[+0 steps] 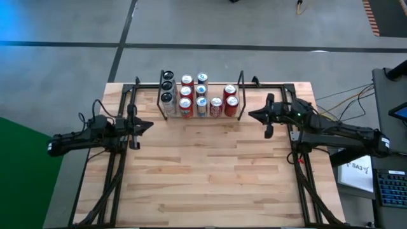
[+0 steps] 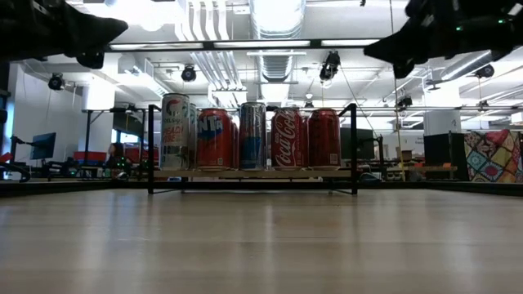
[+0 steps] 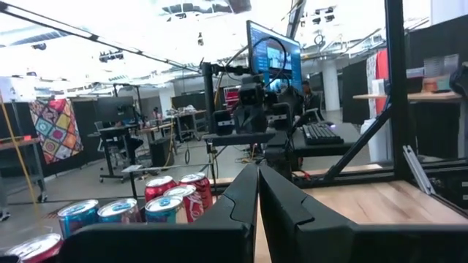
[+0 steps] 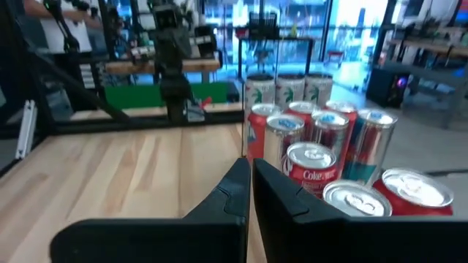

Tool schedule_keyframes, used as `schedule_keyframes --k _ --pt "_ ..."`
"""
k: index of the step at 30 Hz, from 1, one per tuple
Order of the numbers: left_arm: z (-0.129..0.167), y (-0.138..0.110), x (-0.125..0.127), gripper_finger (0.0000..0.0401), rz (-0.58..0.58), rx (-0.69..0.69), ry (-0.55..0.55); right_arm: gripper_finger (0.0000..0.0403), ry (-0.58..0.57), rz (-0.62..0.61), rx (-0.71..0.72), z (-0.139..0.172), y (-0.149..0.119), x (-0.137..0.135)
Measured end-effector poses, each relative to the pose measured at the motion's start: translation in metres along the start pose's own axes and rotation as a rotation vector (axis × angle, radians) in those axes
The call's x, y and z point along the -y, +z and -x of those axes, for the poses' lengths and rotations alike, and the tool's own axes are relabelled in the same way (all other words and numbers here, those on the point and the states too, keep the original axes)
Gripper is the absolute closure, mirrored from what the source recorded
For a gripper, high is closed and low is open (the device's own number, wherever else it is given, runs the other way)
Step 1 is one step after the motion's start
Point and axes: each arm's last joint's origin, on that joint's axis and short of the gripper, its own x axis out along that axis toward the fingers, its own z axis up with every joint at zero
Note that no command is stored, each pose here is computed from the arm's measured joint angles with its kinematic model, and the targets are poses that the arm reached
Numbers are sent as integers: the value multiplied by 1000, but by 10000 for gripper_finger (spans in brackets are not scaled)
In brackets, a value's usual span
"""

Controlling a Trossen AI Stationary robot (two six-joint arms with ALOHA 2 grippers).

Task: Place canned beverage on shelf
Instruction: Return to Home Position

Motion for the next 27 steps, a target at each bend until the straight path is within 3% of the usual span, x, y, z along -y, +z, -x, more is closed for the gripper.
schedule_keyframes --k 11,20,27 --pt "-1 -15 2 401 21 -41 -5 394 -7 6 210 46 -12 -13" --pt "-2 -24 3 401 64 -44 -9 394 -3 -12 271 62 -34 -18" --pt "-3 -38 5 401 116 -59 -12 394 -5 -36 240 60 -59 -18"
